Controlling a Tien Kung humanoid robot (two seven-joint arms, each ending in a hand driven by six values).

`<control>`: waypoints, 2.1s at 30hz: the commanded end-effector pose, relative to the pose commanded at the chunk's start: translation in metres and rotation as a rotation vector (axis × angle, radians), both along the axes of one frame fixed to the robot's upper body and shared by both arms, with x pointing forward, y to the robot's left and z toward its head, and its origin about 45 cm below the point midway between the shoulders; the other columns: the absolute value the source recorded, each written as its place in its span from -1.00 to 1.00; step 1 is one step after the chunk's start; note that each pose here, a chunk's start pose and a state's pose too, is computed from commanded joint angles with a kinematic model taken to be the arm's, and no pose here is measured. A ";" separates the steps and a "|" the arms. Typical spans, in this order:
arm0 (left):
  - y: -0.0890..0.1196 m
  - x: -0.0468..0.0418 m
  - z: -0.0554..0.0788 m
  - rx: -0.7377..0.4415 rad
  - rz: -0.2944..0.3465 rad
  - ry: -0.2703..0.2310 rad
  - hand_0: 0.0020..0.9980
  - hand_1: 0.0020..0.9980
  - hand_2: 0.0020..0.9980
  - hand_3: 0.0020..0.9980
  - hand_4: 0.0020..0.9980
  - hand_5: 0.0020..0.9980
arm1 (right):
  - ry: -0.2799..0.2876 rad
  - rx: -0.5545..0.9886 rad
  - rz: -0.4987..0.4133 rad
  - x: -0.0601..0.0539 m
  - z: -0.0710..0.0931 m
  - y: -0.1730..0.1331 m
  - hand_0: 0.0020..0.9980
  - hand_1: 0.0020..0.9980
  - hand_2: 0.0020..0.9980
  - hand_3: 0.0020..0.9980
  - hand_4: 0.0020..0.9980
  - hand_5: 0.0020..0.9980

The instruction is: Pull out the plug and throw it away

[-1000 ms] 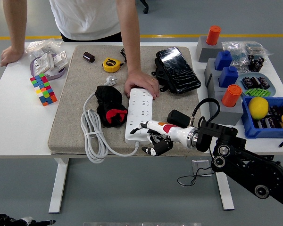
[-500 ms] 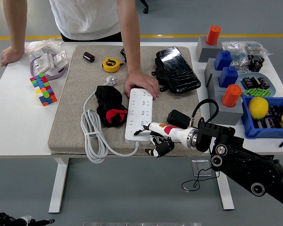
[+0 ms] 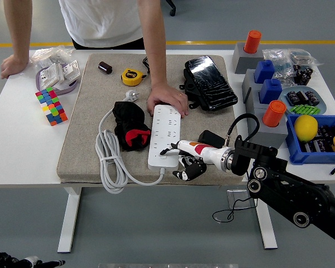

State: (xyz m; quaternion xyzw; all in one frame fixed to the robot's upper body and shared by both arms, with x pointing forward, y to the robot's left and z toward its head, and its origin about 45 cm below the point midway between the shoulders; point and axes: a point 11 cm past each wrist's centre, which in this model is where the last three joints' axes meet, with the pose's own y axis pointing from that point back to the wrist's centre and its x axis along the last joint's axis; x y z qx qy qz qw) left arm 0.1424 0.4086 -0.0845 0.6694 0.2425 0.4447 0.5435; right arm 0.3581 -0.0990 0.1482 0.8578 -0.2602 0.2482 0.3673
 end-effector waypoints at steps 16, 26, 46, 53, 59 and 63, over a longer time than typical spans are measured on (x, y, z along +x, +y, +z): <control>0.000 -0.0006 0.000 -0.003 0.006 -0.005 0.06 0.33 0.38 0.34 0.68 0.41 | 0.038 -0.016 0.036 -0.011 -0.003 0.001 -1.00 -1.00 -0.76 0.69 0.35 -1.00; -0.002 -0.0003 -0.001 -0.006 0.005 -0.005 0.06 0.33 0.38 0.34 0.68 0.41 | -0.001 0.036 0.031 -0.007 0.014 0.006 -1.00 -1.00 -0.76 0.69 0.35 -1.00; -0.003 -0.0002 -0.001 -0.009 0.008 -0.007 0.06 0.33 0.38 0.34 0.68 0.40 | -0.236 0.352 -0.031 -0.003 0.117 -0.011 0.21 0.34 0.19 0.67 0.97 -0.64; -0.002 -0.0016 -0.001 -0.008 0.012 -0.008 0.06 0.33 0.38 0.34 0.68 0.40 | -0.274 0.374 -0.171 0.011 0.127 -0.061 0.55 0.69 0.60 0.67 1.00 -0.50; -0.002 -0.0029 -0.002 -0.010 0.016 -0.009 0.06 0.33 0.38 0.34 0.68 0.40 | -0.293 0.367 -0.295 0.018 0.124 -0.103 0.65 0.75 0.64 0.67 1.00 -0.43; -0.002 -0.0033 -0.002 -0.009 0.018 -0.009 0.06 0.33 0.38 0.34 0.68 0.40 | -0.306 0.351 -0.358 0.018 0.121 -0.126 0.69 0.77 0.66 0.67 1.00 -0.39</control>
